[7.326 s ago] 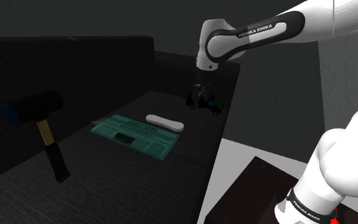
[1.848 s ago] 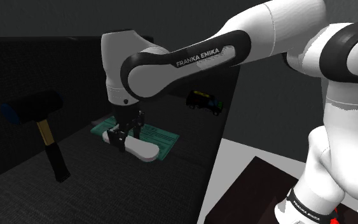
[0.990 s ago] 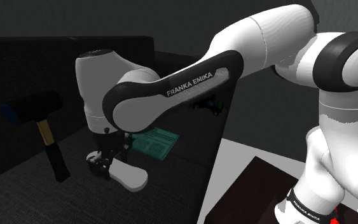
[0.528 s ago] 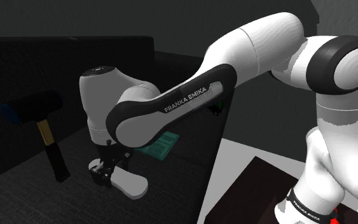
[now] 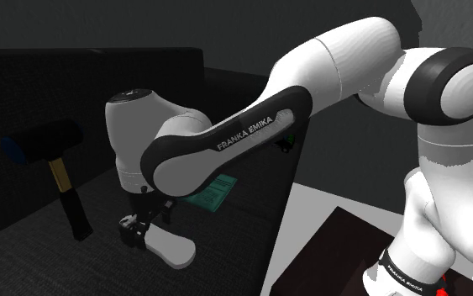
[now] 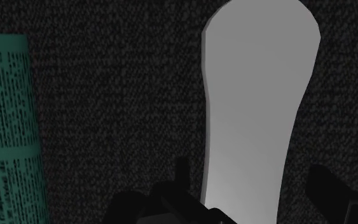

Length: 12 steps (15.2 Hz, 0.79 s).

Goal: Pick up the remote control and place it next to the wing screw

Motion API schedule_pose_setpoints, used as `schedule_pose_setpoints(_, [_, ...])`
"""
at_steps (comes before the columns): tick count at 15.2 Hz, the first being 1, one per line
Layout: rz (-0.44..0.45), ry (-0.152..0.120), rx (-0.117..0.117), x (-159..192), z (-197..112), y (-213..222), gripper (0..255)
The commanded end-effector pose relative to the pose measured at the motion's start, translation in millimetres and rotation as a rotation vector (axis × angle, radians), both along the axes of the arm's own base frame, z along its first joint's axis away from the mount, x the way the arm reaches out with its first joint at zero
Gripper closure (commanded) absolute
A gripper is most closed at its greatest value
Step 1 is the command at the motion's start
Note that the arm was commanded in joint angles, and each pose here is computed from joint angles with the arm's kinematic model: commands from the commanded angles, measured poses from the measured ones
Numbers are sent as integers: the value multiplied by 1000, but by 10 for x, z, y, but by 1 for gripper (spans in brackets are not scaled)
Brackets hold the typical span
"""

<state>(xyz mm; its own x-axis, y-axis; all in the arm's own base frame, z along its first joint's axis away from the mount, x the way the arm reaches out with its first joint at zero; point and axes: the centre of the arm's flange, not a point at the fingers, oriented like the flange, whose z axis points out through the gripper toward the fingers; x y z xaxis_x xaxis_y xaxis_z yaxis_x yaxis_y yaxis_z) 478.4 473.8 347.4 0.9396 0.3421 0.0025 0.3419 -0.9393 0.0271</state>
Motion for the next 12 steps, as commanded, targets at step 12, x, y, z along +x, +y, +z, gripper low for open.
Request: schedule_pose_setpoints(12, [0, 0, 0, -6, 501, 12, 0])
